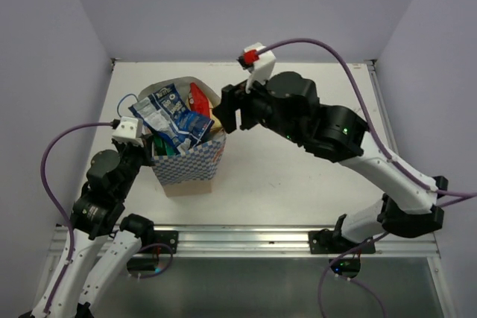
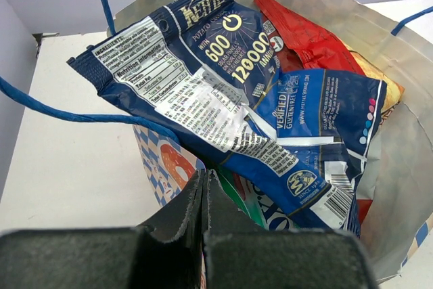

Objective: Place the snacks into the paper bag

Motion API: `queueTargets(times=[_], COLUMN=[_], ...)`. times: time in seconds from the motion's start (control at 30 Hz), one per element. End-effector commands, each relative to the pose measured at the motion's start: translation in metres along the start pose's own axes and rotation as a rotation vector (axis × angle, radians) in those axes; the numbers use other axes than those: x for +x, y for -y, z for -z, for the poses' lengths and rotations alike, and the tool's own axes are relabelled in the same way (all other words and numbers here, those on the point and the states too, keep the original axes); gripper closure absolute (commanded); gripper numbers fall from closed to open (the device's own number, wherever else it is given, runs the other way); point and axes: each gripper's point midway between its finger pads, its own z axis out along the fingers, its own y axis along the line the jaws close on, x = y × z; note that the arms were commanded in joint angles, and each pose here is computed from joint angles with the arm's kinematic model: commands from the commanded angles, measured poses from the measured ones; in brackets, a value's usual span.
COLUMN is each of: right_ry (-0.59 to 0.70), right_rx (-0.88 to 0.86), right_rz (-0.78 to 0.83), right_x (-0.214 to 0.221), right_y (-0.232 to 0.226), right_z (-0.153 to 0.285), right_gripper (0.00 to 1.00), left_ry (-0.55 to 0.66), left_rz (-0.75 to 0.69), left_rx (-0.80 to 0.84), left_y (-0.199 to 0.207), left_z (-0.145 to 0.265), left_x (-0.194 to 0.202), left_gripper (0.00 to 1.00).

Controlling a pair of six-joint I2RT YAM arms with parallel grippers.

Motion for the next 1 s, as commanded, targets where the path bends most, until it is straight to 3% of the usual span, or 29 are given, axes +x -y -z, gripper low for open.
queueTargets(times=[0.0,0.2,0.6,0.8,0.97], right_ry=[-0.129,-0.185,-0.083,-0.122,-0.166], right_rx=[0.167,0.216,0.326,0.348,0.363], right_rz=[-0.012,-0.055,-0.063,-0.098,-0.129], right_x=[0.071,0.114,0.095,0.107,0.126], right_y=[0.033,0.044,0.067,0.083,0.095], right_z=[-0.016,-0.023,-0.054,-0.074,-0.087], right_gripper=[0.30,0.31,0.36,0.38,0.50], left_ry=[0.064,0.064,0.081,0.084,0.082], left_rz=[-0.001,-0.001,-0.001,-0.002,-0.003], left_rx=[0.033,0.033,0.037,0.042,0.042], left_y=[0.007,0.007,0.006,0.007,0.007], left_z=[-0.002,-0.002,0.002,0.002,0.002], left_x=[-0.019,-0.019,-0.020,-0.020,-0.020], left_gripper=[1.00,1.00,1.00,1.00,1.00])
